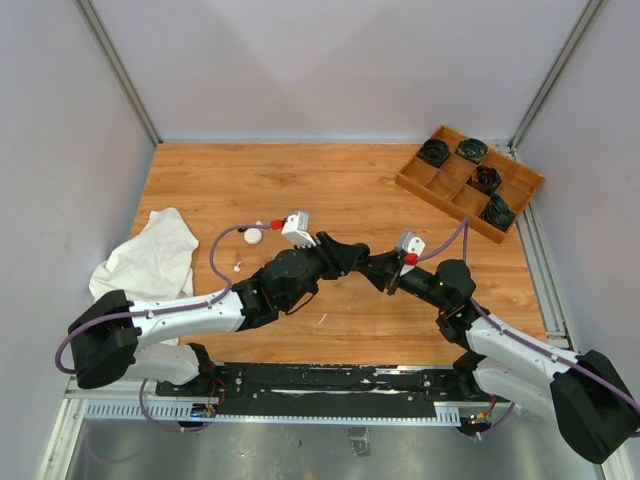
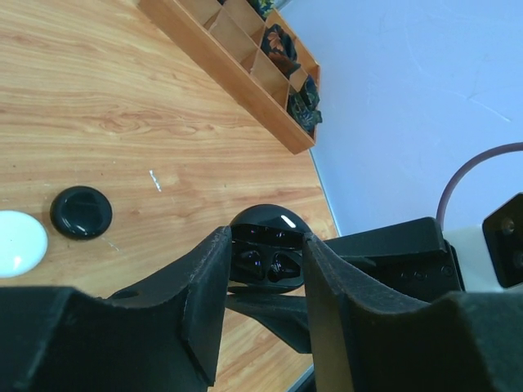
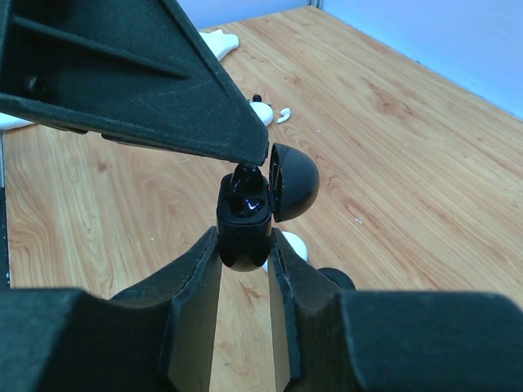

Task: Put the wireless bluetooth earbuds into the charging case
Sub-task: Place the earbud in the charging case, then pick up the earbud from the center of the board.

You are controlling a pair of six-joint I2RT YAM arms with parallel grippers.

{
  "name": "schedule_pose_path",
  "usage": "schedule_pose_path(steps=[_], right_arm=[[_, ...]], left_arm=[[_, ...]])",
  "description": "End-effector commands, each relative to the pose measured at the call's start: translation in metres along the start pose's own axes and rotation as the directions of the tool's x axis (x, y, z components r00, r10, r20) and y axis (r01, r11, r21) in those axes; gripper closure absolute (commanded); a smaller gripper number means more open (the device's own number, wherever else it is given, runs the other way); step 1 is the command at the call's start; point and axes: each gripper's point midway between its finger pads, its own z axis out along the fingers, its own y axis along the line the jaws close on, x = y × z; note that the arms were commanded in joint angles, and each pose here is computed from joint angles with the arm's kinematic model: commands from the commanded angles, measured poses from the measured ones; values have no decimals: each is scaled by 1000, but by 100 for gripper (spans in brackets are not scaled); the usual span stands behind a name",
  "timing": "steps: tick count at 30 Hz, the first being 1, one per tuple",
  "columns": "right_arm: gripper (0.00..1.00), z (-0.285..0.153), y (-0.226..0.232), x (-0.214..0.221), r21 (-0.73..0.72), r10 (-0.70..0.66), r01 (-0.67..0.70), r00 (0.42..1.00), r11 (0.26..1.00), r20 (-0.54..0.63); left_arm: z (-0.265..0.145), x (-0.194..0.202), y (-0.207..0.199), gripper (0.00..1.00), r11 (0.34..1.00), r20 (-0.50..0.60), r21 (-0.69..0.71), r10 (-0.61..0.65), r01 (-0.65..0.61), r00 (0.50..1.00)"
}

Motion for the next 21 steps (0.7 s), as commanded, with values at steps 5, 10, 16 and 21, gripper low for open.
schedule_pose_path(steps=[5, 10, 16, 21], right_arm=[[98, -1, 2, -11, 1, -19, 19, 999, 1000, 45], [99, -1, 1, -11, 9, -23, 22, 999, 1000, 43], [99, 0, -1, -8, 17, -24, 23, 999, 1000, 30], [99, 0, -1, -7, 17, -24, 24, 999, 1000, 25]], left_arm=[[-4, -13, -7, 47, 1000, 52, 11, 5, -6, 999], [-9, -23, -5, 42, 999, 65, -16, 44, -43, 997], [-17, -32, 19, 41, 978, 71, -127, 174, -164, 982], [-19, -45, 56, 40, 941, 44, -249, 248, -230, 968]])
